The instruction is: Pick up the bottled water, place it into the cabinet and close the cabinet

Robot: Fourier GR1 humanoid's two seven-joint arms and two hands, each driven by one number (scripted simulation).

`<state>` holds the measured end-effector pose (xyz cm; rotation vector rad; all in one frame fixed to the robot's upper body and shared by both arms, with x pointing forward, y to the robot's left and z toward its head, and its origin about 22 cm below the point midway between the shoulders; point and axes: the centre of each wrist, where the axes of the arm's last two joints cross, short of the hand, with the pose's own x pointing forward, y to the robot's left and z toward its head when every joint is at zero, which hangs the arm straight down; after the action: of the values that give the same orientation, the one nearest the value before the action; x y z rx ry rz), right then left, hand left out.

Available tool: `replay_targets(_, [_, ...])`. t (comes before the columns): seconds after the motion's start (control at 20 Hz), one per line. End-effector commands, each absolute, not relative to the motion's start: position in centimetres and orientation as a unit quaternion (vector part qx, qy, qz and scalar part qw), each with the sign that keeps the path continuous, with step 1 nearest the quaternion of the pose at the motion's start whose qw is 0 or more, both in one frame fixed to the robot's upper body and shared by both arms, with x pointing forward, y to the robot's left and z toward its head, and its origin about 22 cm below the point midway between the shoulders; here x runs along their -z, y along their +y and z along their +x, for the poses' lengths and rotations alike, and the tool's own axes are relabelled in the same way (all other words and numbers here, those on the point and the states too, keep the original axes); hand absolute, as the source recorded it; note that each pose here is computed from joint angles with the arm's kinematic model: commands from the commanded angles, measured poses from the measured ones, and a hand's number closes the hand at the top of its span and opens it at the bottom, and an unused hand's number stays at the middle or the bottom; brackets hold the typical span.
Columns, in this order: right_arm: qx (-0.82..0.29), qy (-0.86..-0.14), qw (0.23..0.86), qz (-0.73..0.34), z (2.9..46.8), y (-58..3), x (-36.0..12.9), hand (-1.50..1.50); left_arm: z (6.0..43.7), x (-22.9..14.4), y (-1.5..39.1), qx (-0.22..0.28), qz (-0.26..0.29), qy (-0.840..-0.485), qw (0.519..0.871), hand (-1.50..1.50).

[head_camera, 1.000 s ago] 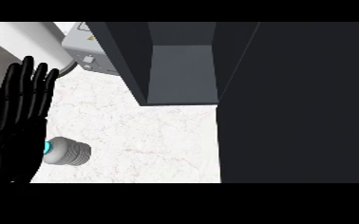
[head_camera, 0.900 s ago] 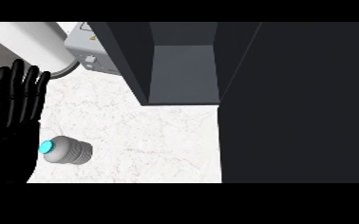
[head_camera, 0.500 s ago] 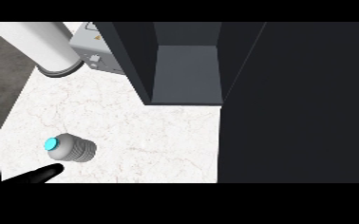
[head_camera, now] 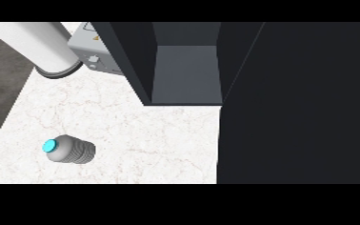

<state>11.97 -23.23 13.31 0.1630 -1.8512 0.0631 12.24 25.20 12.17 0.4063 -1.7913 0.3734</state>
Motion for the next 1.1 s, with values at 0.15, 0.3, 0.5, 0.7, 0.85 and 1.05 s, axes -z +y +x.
replay_targets(0.15, [-0.032,-0.797,0.598,0.076,8.5,-23.2,-14.5,-1.5,11.4,-9.4,24.1,-0.167,0.192,-0.741,0.622,-1.5])
replay_targets(0.3, [-0.02,-0.799,0.596,0.078,7.6,-22.8,-15.7,-1.5,11.5,-10.7,26.1,-0.171,0.207,-0.739,0.617,-1.5])
replay_targets(0.5, [-0.009,-0.794,0.603,0.076,7.4,-22.0,-15.1,-1.5,11.9,-8.2,24.9,-0.189,0.215,-0.733,0.617,-1.5])
replay_targets(0.7, [-0.023,-0.796,0.601,0.073,6.3,-23.0,-15.0,-1.5,12.1,-7.2,25.7,-0.199,0.243,-0.725,0.614,-1.5])
replay_targets(0.85, [-0.034,-0.795,0.602,0.066,6.4,-23.7,-15.6,-1.5,11.9,-4.8,26.4,-0.203,0.261,-0.714,0.617,-1.5])
replay_targets(1.05, [-0.029,-0.796,0.602,0.058,6.3,-23.2,-14.2,-1.5,13.6,-1.9,27.3,-0.202,0.256,-0.708,0.627,-1.5])
